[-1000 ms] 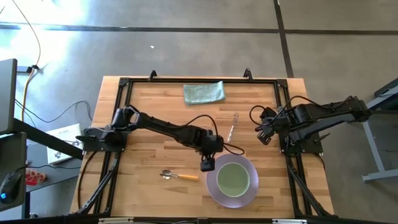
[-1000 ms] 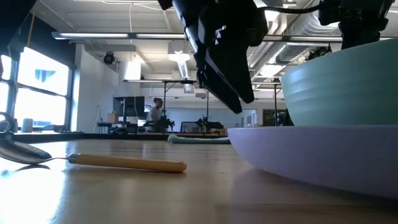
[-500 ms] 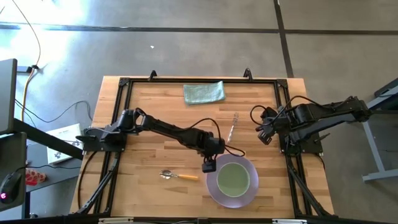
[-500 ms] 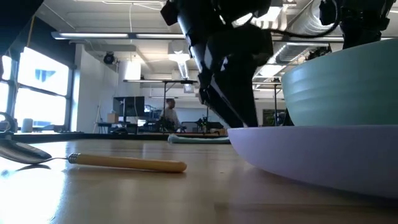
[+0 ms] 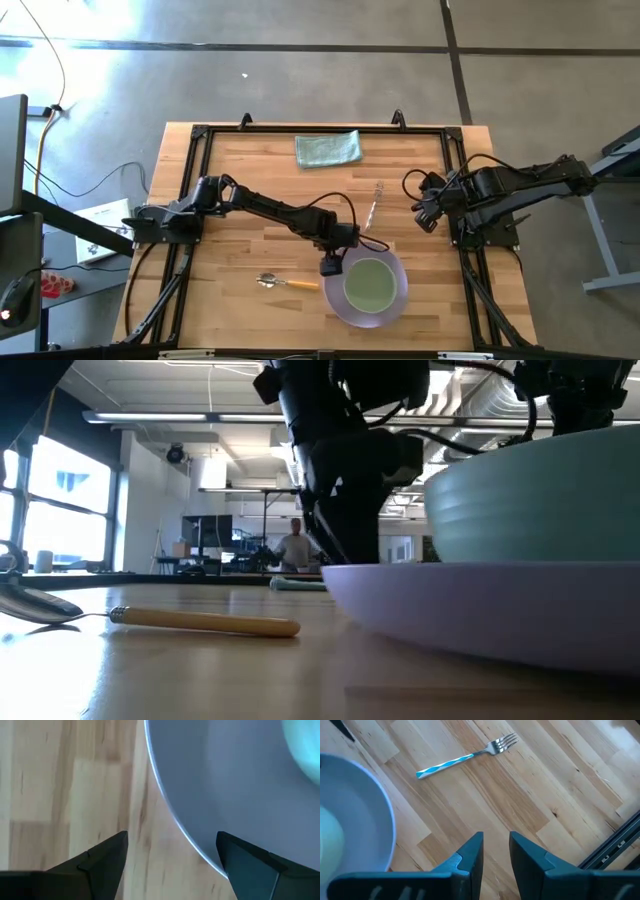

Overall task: Set table place
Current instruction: Move the purple plate to the center of the table

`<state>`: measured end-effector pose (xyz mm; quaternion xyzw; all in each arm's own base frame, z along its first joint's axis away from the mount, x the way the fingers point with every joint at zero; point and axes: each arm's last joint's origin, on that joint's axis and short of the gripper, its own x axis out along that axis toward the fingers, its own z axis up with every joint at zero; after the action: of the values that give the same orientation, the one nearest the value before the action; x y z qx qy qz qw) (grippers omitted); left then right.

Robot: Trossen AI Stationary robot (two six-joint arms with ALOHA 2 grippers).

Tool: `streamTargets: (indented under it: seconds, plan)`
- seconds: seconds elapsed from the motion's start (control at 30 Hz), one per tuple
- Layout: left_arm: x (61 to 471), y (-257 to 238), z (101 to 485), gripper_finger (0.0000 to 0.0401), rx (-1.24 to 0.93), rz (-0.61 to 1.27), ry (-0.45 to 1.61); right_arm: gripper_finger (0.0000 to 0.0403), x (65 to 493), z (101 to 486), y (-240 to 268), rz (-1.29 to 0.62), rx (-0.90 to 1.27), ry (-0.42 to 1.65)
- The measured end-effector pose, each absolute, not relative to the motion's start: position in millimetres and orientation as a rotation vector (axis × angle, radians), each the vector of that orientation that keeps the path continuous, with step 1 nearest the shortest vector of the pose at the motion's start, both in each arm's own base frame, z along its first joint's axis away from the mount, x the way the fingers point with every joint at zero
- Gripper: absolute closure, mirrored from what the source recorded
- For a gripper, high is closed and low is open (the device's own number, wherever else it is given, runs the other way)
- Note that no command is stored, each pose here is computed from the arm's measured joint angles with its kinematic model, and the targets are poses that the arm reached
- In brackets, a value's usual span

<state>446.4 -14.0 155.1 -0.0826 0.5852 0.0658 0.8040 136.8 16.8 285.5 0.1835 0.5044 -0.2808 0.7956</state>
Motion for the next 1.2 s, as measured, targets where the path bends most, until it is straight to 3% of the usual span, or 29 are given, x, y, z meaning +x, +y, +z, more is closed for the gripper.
streamTargets:
  seconds: [1.2]
  plan:
    - [390.0, 120.6, 170.4, 0.011, 0.011, 0.376, 1.61, 0.0318, 136.8, 285.5, 16.8, -0.605, 0.396, 1.083]
